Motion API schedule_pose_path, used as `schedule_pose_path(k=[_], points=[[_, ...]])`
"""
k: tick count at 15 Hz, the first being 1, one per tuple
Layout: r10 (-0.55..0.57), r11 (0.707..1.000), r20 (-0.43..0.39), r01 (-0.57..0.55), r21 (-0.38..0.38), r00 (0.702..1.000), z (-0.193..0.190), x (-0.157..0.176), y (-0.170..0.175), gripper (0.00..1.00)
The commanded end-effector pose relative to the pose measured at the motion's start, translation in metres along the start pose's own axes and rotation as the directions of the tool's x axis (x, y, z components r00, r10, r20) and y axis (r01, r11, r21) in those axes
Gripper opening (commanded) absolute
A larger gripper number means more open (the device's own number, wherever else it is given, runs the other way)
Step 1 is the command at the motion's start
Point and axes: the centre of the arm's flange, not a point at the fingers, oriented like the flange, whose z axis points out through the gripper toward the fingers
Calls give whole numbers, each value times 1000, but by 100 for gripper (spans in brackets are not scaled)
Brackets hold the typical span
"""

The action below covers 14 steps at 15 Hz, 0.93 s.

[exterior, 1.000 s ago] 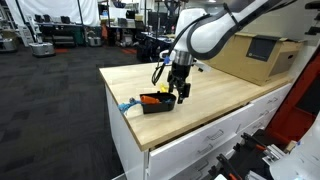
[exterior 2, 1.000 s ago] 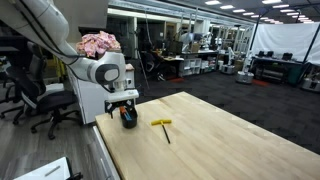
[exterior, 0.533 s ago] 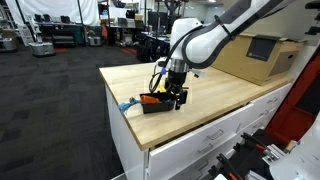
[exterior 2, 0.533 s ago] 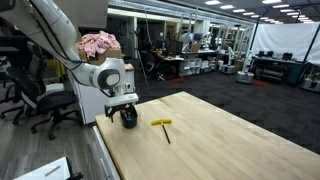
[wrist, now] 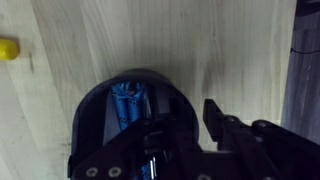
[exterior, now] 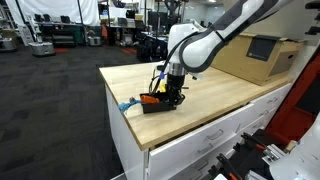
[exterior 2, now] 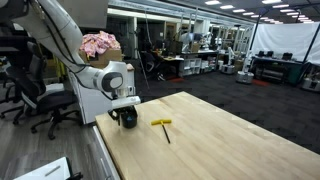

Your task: Shift the black object to the right

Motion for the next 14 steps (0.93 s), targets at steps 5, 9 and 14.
schedule_pose_path(k=[5,9,14], points=[[4,999,15,-3,-52,1000,-8,2,7,2],[65,989,20,-62,-132,998,-38,-18,7,2],[203,960,4,-198,-197,979,-76,-67,34,2]])
